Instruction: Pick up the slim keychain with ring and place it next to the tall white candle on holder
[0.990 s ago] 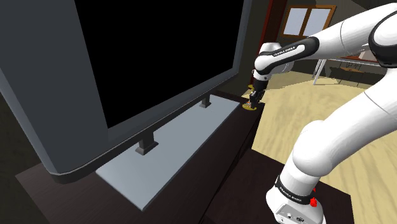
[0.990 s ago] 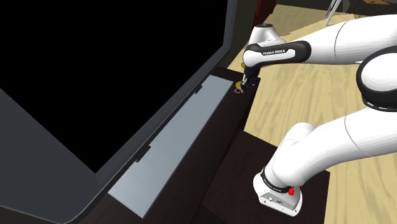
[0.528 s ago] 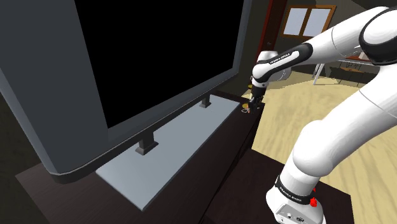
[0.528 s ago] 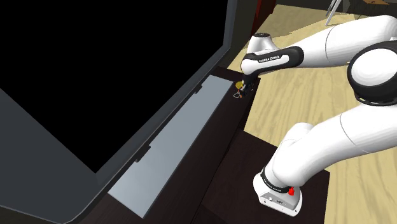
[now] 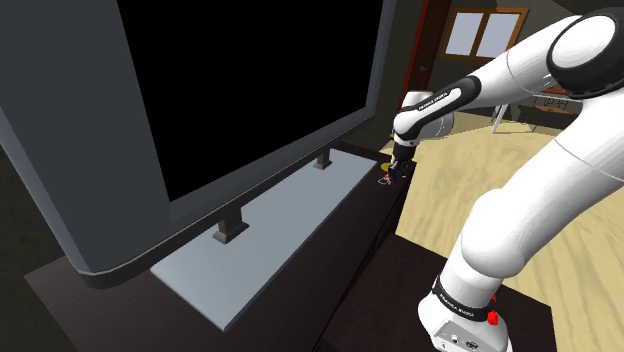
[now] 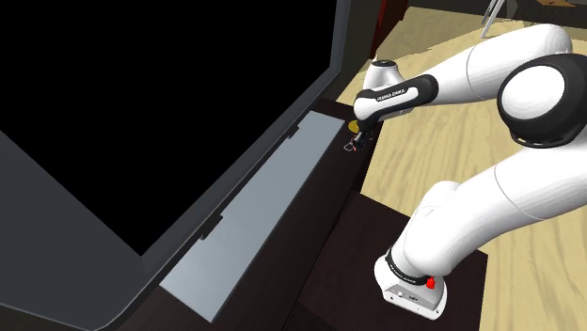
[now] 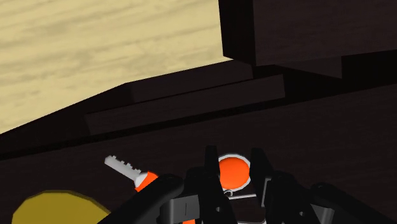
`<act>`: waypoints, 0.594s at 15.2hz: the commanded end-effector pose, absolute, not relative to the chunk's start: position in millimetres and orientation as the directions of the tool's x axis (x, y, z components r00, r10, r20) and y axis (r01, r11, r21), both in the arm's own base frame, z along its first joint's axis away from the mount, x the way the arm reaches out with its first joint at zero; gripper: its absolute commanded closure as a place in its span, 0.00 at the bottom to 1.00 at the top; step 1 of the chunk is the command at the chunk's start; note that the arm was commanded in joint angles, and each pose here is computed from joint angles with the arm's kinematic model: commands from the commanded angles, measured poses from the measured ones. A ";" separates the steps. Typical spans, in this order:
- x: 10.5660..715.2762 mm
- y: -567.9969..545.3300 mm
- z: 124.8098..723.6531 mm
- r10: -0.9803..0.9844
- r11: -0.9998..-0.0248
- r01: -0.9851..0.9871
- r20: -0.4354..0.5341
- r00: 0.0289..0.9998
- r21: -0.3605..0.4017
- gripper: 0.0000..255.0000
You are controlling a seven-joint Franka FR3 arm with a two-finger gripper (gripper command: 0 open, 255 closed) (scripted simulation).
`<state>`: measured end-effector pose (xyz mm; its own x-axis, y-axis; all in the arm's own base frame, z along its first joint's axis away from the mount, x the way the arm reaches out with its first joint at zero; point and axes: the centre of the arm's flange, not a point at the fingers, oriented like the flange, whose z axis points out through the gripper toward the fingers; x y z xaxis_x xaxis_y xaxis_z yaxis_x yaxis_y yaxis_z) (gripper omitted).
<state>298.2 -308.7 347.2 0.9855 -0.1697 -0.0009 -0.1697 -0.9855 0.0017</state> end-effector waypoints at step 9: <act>298.4 -308.7 346.3 -0.170 -0.985 -0.170 -0.001 0.985 0.002 0.00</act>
<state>298.4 -308.7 346.3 0.9855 -0.1698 -0.0007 -0.1698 -0.9855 0.0018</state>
